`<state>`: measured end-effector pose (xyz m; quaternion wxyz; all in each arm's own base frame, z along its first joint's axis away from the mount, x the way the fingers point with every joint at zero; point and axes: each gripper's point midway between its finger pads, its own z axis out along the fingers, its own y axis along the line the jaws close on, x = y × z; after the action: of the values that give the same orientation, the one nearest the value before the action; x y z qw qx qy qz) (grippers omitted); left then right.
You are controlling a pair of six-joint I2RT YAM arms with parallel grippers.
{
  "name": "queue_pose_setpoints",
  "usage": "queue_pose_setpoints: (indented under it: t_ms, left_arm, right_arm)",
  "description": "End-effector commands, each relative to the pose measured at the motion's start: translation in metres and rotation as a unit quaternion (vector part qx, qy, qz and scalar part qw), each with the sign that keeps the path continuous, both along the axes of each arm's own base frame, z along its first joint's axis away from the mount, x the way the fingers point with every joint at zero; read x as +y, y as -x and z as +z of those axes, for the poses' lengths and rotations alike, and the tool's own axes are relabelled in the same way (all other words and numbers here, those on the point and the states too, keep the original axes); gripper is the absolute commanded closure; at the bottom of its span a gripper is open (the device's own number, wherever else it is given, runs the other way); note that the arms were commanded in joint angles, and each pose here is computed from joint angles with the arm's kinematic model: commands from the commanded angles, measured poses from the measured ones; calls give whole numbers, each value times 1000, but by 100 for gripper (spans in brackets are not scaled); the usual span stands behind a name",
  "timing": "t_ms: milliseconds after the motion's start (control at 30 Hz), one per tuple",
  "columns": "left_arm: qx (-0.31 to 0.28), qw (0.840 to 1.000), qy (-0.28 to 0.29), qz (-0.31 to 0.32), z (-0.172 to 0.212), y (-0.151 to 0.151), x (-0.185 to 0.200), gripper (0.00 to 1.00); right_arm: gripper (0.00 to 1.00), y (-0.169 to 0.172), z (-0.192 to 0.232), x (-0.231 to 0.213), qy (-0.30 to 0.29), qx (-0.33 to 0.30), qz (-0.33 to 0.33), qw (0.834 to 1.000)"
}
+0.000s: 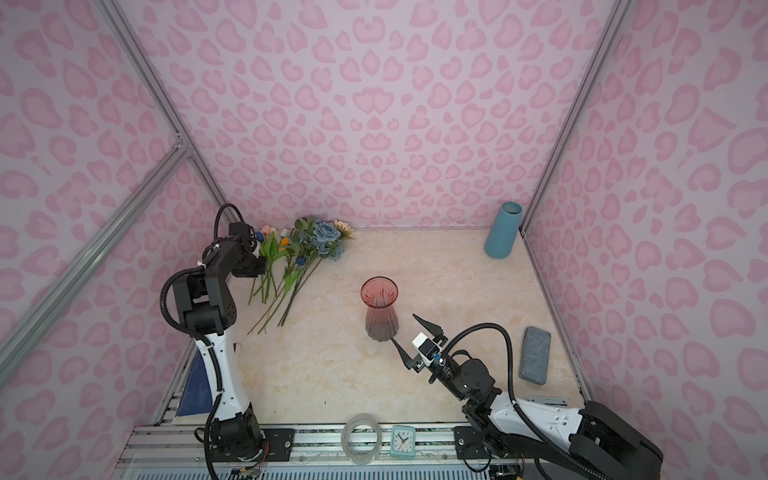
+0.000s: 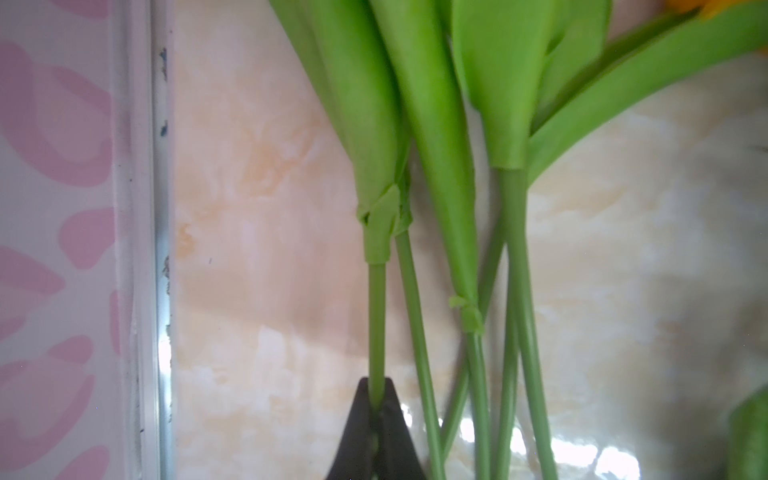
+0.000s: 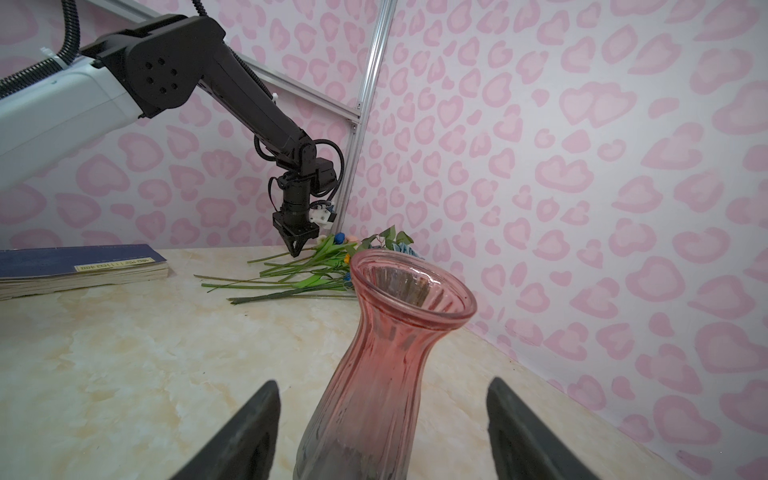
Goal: Arrange the flowers into the vase
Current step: 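Grasp the white tulip stem with the left gripper and lift it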
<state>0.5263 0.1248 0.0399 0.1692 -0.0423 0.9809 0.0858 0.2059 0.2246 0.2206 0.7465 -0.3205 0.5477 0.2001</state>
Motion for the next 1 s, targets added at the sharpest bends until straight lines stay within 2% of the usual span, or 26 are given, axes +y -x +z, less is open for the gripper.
queue_pose_setpoints:
  t_ms: [0,367,500,600,667,800,900,967]
  left_arm:
    - [-18,1000,-7,14,24,5,1,97]
    - [-92,994,-27,62,95,40,-9,97]
    - [-145,987,-17,61,131,52,-26,97]
    - [-211,977,22,34,170,52,-58,97]
    - [-266,963,48,7,203,53,-86,97]
    - [-378,917,91,-94,270,65,-158,97]
    - [-443,869,137,-171,311,83,-209,97]
    - [-487,825,184,-220,337,98,-240,97]
  right_arm:
    - [23,0,10,-6,-17,-12,-11,1000]
    - [23,0,9,-7,-17,-13,-13,1000]
    - [23,-1,7,-6,-15,-10,-13,1000]
    - [23,-2,4,-5,-12,-7,-14,1000]
    - [23,-3,3,-5,-11,-6,-16,1000]
    - [23,-8,0,-6,-9,-2,-28,1000]
    - [23,-12,-3,-9,-9,2,-44,999]
    - [23,-15,-4,-11,-11,4,-56,998]
